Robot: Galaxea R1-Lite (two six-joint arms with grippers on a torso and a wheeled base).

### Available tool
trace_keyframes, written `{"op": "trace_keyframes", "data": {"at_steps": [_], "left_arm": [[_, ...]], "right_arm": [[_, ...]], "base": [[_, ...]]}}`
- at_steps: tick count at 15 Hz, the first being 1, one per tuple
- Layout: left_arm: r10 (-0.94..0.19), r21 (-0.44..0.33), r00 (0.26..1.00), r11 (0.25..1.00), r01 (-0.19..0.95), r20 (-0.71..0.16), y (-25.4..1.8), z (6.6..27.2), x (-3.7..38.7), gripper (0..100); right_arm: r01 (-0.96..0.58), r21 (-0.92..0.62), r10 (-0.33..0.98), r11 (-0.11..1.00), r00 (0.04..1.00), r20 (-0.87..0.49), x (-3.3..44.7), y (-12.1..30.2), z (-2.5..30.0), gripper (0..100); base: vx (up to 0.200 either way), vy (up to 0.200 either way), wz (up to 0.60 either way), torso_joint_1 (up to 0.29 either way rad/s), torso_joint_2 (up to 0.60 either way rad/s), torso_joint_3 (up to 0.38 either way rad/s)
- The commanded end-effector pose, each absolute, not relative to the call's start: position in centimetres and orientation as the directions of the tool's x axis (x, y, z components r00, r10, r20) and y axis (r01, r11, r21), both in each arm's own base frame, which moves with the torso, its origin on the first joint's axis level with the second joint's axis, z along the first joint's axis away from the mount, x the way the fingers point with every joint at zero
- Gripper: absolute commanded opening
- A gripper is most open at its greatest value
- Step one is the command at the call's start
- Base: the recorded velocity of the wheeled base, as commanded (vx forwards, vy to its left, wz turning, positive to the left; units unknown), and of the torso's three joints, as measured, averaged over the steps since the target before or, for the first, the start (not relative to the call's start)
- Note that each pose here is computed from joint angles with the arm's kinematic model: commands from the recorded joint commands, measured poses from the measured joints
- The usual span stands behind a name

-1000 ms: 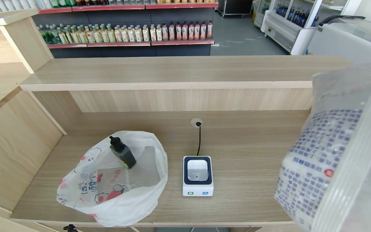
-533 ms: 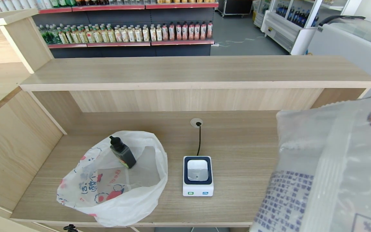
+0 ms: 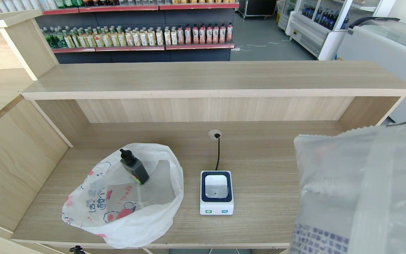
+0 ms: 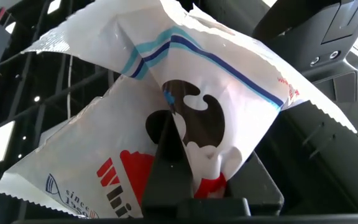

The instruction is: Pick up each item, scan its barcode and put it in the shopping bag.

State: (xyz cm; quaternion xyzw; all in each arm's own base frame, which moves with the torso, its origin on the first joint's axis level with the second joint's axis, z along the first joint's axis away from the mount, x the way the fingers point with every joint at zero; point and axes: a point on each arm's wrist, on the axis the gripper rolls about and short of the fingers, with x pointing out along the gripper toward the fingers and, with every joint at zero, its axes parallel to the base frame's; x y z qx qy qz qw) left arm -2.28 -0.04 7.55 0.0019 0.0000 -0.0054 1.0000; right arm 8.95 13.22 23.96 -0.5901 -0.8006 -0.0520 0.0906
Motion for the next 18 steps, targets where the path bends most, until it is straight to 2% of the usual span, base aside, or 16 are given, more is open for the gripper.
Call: {"op": "trace_keyframes", "data": {"at_steps": [1,7,14,18], "left_arm": [[-0.011,0.005,1.000,1.000,0.011,0.000,0.0,7.5,-2.3,100],[-0.011,0.003,1.000,1.000,0.011,0.000,0.0,7.5,-2.3,100],[-0.011,0.005,1.000,1.000,0.011,0.000,0.0,7.5,-2.3,100],[-0.011,0.005,1.000,1.000,0.011,0.000,0.0,7.5,-2.3,100]], "right_arm": [[0.953,0.058,0.930,0.296,-0.301,0.209,8.7,13.3,24.0,0],[0.956,0.067,0.932,0.285,-0.293,0.215,8.6,13.0,24.2,0],[0.978,0.107,0.951,0.177,-0.198,0.238,8.5,10.5,25.0,0],[0.980,0.096,0.954,0.175,-0.192,0.231,8.6,10.5,24.9,0]], "base": [[0.000,0.000,0.00,0.000,0.00,0.000],[0.000,0.000,0.00,0.000,0.00,0.000],[0.000,0.000,0.00,0.000,0.00,0.000],[0.000,0.000,0.00,0.000,0.00,0.000]]}}
